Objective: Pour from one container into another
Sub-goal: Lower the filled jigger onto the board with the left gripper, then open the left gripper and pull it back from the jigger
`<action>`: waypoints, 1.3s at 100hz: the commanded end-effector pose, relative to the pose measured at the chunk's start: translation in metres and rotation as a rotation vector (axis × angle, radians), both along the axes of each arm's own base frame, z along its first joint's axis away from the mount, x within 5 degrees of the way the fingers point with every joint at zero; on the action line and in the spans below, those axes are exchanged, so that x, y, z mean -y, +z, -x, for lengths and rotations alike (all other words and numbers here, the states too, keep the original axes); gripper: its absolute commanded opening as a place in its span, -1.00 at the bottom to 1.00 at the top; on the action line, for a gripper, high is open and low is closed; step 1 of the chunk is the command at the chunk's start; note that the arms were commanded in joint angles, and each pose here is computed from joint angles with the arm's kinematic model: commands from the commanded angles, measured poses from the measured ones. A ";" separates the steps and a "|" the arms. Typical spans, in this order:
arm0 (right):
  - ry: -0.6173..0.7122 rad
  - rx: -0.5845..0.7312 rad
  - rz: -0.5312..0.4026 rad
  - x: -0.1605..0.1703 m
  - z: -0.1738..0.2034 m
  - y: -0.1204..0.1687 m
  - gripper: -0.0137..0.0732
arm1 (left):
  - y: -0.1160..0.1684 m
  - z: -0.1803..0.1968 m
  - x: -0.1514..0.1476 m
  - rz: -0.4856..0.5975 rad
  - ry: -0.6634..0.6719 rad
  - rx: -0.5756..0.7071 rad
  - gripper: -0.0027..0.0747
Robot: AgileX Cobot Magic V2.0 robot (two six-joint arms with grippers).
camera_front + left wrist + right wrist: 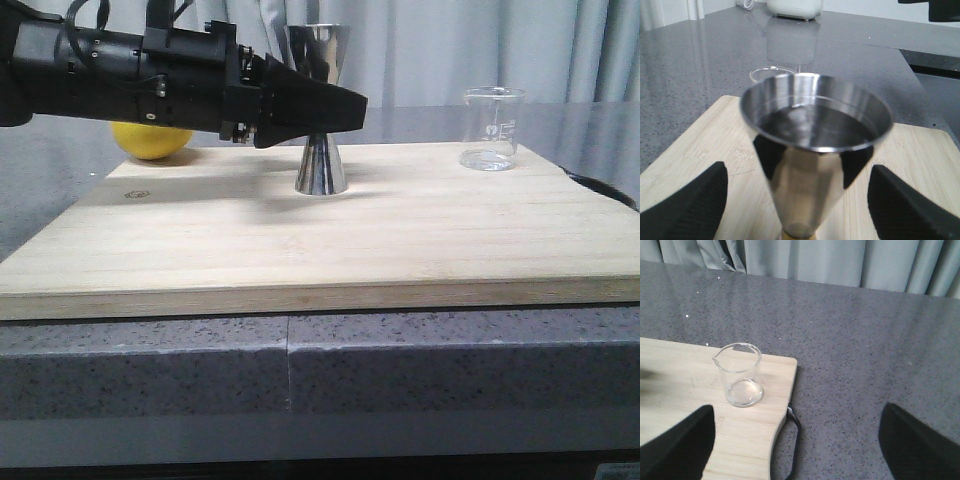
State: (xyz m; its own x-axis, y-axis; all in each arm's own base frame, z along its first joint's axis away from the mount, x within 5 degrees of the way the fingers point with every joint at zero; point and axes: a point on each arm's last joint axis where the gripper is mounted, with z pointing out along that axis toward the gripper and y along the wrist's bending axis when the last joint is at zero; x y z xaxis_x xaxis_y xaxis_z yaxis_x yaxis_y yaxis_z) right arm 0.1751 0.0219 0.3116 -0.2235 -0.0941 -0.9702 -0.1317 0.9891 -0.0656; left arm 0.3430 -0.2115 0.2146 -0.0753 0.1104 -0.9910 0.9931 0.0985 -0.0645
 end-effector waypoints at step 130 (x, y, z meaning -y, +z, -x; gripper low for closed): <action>0.017 0.101 -0.002 -0.001 0.000 0.016 0.69 | 0.164 0.103 -0.092 -0.659 0.557 -0.022 0.50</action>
State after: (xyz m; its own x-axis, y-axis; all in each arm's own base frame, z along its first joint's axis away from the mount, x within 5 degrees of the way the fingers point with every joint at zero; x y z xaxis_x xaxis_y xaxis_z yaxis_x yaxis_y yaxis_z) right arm 0.1751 0.0219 0.3116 -0.2235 -0.0941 -0.9702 -0.1317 0.9891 -0.0656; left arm 0.2561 -0.1284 0.3467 -0.2690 0.6869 -0.6751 0.8638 0.4821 0.1463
